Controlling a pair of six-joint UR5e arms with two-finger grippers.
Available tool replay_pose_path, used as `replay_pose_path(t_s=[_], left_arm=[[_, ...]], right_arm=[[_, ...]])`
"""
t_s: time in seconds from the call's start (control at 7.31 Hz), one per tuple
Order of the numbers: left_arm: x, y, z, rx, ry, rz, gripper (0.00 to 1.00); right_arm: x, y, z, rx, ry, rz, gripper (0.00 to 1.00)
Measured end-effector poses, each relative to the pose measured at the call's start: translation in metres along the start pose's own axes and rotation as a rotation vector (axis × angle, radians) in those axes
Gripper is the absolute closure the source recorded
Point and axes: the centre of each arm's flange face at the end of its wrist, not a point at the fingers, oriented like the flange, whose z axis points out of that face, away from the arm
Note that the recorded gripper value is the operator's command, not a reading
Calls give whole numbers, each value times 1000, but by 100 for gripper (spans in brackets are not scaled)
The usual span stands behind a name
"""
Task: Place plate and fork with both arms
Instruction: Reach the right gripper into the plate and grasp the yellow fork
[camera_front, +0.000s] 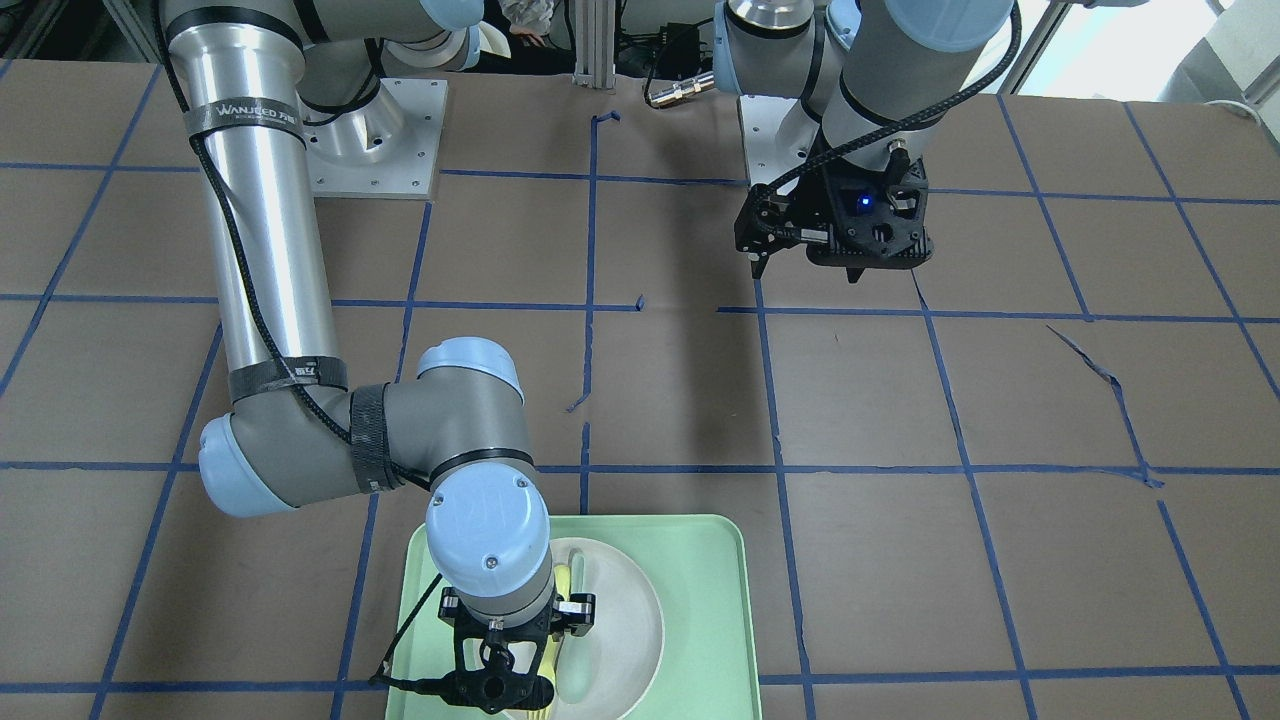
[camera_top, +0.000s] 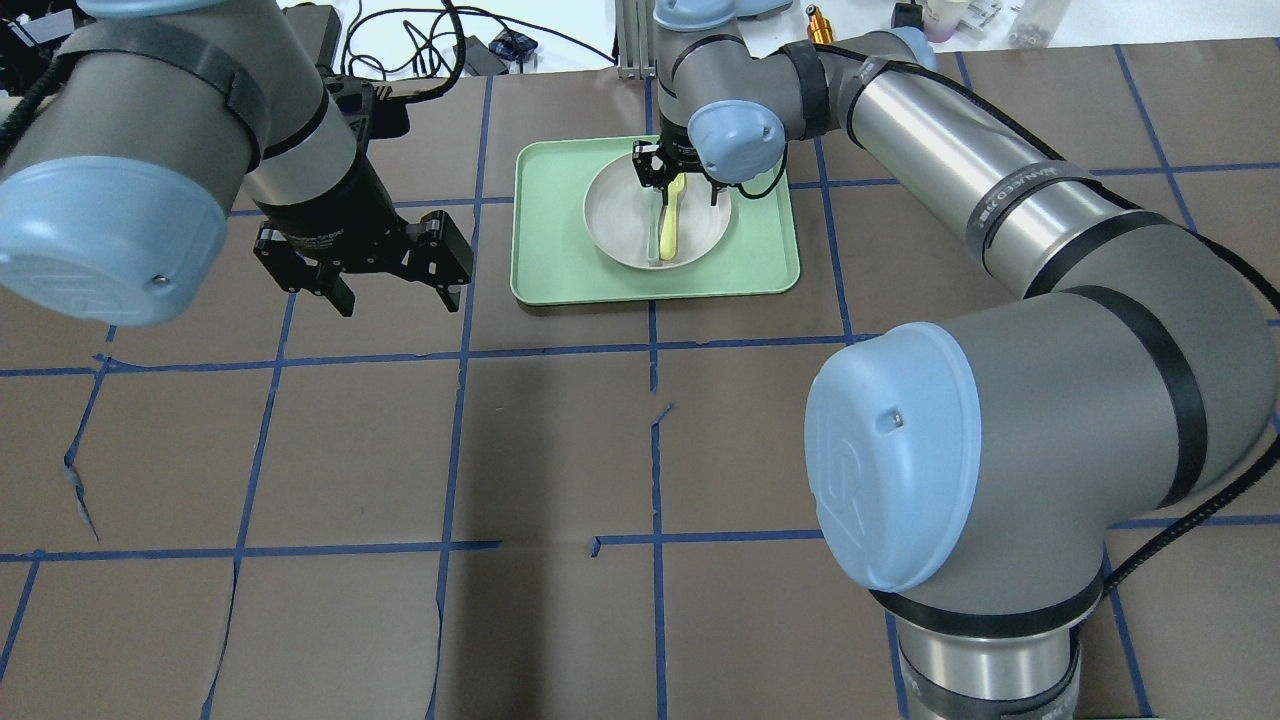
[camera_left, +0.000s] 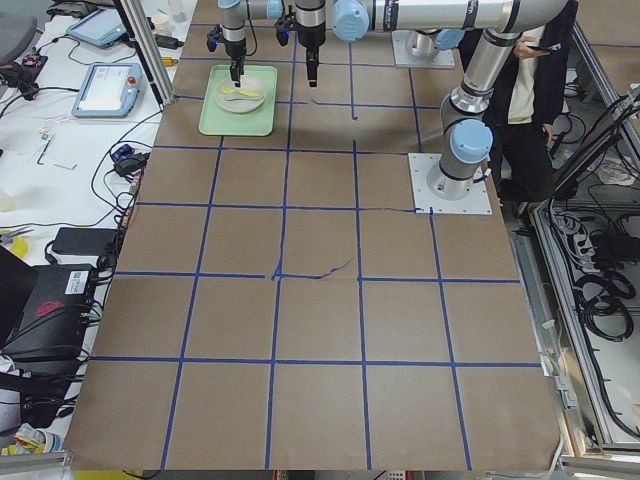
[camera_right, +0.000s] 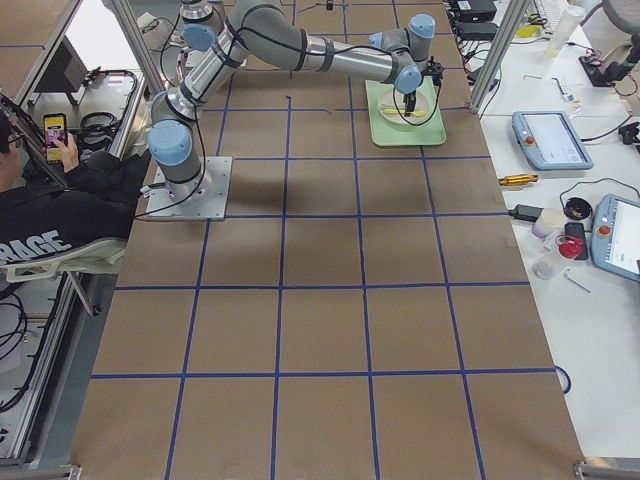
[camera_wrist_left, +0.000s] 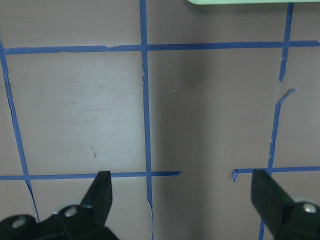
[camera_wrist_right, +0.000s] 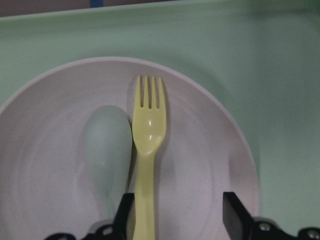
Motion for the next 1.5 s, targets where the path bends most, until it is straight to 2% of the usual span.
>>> replay_pose_path(t_s=[0.41, 0.82, 1.37, 1.5], left_arm=[[-1, 2, -4, 12, -1, 3, 0], [-1, 1, -4, 11, -1, 4, 0], [-1, 1, -4, 10, -1, 3, 0], [-1, 1, -3, 10, -1, 3, 0]], right_arm=[[-1, 3, 3, -11, -4, 6, 29], [-1, 7, 20, -37, 2, 5, 29], [-4, 9, 26, -43, -5, 2, 30], [-6, 9, 26, -45, -14, 1, 40]])
